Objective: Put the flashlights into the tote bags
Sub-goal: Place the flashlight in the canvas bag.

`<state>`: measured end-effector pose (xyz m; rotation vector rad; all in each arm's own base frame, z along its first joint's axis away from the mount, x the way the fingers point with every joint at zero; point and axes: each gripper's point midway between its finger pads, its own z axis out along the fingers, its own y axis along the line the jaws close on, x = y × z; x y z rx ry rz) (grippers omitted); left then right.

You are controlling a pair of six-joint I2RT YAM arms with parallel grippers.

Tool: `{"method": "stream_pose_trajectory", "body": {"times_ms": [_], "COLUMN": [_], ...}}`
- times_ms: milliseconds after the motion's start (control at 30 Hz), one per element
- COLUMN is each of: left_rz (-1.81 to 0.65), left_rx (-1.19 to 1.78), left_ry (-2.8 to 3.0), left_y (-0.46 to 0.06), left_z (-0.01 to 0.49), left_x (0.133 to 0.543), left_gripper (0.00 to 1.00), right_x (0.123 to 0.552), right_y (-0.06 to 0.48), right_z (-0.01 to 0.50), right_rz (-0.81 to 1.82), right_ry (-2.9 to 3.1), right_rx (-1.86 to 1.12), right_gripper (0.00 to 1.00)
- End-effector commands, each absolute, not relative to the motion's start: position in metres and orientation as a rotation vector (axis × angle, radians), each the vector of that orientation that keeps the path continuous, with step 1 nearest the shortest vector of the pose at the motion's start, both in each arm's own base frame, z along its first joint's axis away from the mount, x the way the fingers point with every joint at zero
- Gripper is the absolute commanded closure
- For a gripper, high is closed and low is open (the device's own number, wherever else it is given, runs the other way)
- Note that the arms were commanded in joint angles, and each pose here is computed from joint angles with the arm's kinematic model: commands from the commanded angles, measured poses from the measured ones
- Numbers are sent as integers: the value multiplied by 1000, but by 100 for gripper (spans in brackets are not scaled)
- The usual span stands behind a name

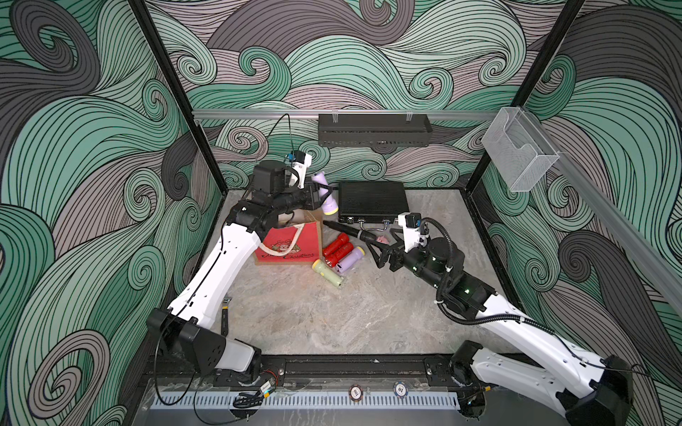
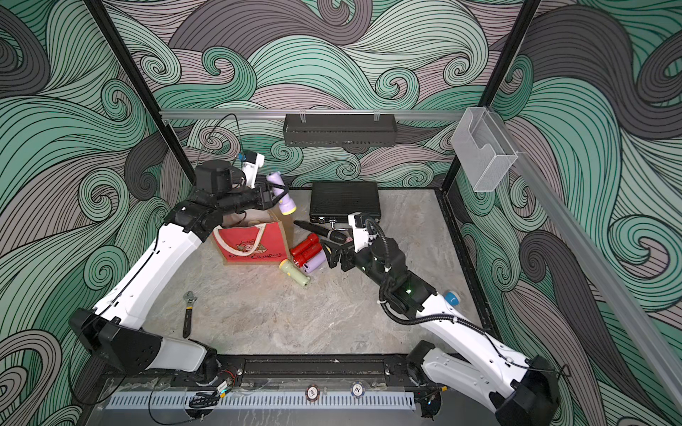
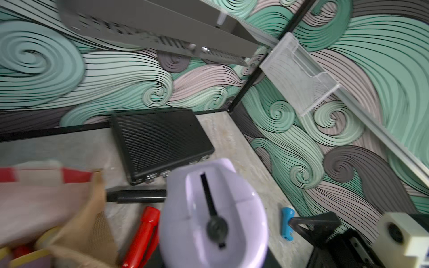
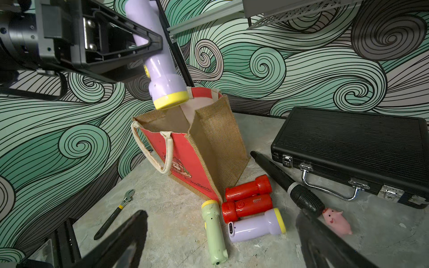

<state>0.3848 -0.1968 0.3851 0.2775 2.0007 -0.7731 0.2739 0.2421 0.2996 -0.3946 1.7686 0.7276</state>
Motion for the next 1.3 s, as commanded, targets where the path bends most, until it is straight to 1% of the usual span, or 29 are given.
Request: {"method": "stream_pose_trajectory", "body": {"times_ms": [0, 100, 233, 533, 833, 1267], "left_rz": [-524, -354, -225, 74, 124, 91], "left_rx": [213, 136, 84, 30, 0, -28], "left_ry": [2075, 2143, 2169, 2280, 2371, 2530], "left_y": [-157, -129, -102, -66, -63, -69], "left_z": [383, 369, 361, 321, 275, 202], "left_x": [385, 400, 414, 444, 462, 454], "left_gripper": [100, 100, 100, 100, 100, 100], "right_x": [277, 278, 277, 275, 276, 278], "right_y": [240, 243, 247, 245, 249, 250], "right_z": [300, 300, 300, 296, 292, 290], "right_rz": [700, 707, 717, 717, 731, 721], "right_ry": [1783, 1785, 1782, 1787, 1794, 1799], "right_rx": [-399, -409, -428, -426, -434, -439], "right_gripper": [1, 1, 1, 1, 1, 1]}}
